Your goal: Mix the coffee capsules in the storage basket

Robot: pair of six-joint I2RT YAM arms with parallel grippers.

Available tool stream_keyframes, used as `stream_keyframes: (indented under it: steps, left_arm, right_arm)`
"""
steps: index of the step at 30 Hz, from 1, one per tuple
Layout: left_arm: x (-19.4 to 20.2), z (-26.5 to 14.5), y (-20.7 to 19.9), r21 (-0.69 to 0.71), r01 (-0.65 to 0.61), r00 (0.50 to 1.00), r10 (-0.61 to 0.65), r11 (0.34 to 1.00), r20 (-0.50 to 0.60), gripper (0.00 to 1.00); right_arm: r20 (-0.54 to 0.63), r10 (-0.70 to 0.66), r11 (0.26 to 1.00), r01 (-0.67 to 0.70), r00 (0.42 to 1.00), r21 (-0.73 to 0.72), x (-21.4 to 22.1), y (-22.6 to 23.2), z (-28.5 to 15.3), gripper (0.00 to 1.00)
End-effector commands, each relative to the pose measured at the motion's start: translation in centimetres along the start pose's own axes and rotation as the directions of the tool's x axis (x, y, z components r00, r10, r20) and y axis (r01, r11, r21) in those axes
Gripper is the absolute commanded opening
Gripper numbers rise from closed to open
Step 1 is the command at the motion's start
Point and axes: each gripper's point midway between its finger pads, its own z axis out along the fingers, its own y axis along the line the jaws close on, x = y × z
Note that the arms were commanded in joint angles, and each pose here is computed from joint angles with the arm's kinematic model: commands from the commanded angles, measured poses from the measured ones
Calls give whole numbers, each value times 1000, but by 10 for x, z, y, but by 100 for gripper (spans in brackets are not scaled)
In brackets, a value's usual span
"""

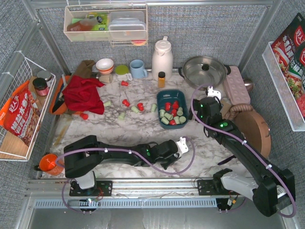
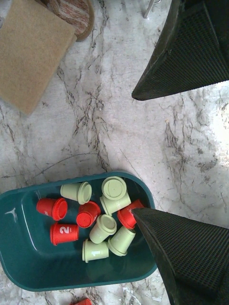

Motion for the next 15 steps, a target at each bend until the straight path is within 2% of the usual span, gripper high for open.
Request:
stream_keyframes:
  steps: [1,4,7,9,11,13,15]
  left_arm:
    - [-19,-9,2,-12,-9,998,10,1000,68,24]
    - [-40,-26,18,-101,3,986,14,995,167,22]
    - [-66,-54,64,-318,106,946,3,942,324,22]
    - [-82,-74,91,-381,193,901,-10,904,433,22]
    - [-101,-92,115,-384,298,833,-43,874,551,24]
    - [-113,-104,138,-393,386,779,-67,835,623,25]
    - [-122,-110,156,-408,439,746,-71,800,662,25]
  right_arm:
    - [32,15,1000,-14,999,-12,-9,4,-1,99]
    - [37,24,1000,-23,999,-15,-11,4,-2,99]
    - [44,37,999,-36,998,-16,-9,3,-2,99]
    - [52,49,999,-49,997,-6,-8,0,-1,99]
    - [57,65,998,-65,996,-1,-6,-2,-1,99]
    - [64,84,997,-83,994,-6,-6,-2,-3,99]
    - [78,101,995,-100,992,-19,-9,-2,-9,99]
